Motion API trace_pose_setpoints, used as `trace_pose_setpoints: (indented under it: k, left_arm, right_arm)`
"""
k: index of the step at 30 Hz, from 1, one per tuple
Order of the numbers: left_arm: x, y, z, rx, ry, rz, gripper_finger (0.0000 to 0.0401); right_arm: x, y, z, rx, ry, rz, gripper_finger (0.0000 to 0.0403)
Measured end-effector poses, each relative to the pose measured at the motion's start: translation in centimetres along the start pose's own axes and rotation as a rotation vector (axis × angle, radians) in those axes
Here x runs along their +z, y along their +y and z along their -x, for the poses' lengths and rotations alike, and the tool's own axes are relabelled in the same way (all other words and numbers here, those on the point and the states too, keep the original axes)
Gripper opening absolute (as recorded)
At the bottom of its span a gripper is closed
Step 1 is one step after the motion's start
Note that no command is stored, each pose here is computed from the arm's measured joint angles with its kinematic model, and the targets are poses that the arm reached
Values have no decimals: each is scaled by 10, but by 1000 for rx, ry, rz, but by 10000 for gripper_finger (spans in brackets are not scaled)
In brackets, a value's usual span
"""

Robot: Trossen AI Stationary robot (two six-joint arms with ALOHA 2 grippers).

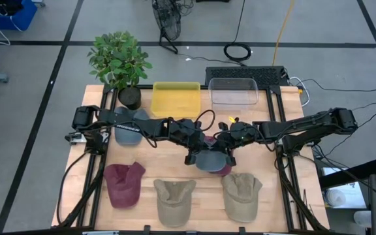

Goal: Pick & Place hat
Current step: Put the right blue cap into the transparent bin

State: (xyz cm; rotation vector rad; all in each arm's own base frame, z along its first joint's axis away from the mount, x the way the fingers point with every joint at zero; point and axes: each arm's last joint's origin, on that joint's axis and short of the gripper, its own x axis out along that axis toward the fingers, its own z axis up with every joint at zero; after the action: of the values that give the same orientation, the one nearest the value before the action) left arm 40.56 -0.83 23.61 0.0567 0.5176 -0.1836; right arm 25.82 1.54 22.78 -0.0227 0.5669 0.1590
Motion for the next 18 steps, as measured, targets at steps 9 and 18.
trace_pose_setpoints:
  k: [9,18]
  left_arm:
    - [0,0,0,0,0,0,11]
    - [0,0,0,0,0,0,20]
  right_arm:
    - [0,0,0,1,0,10,5]
    - [0,0,0,-2,1,10,2]
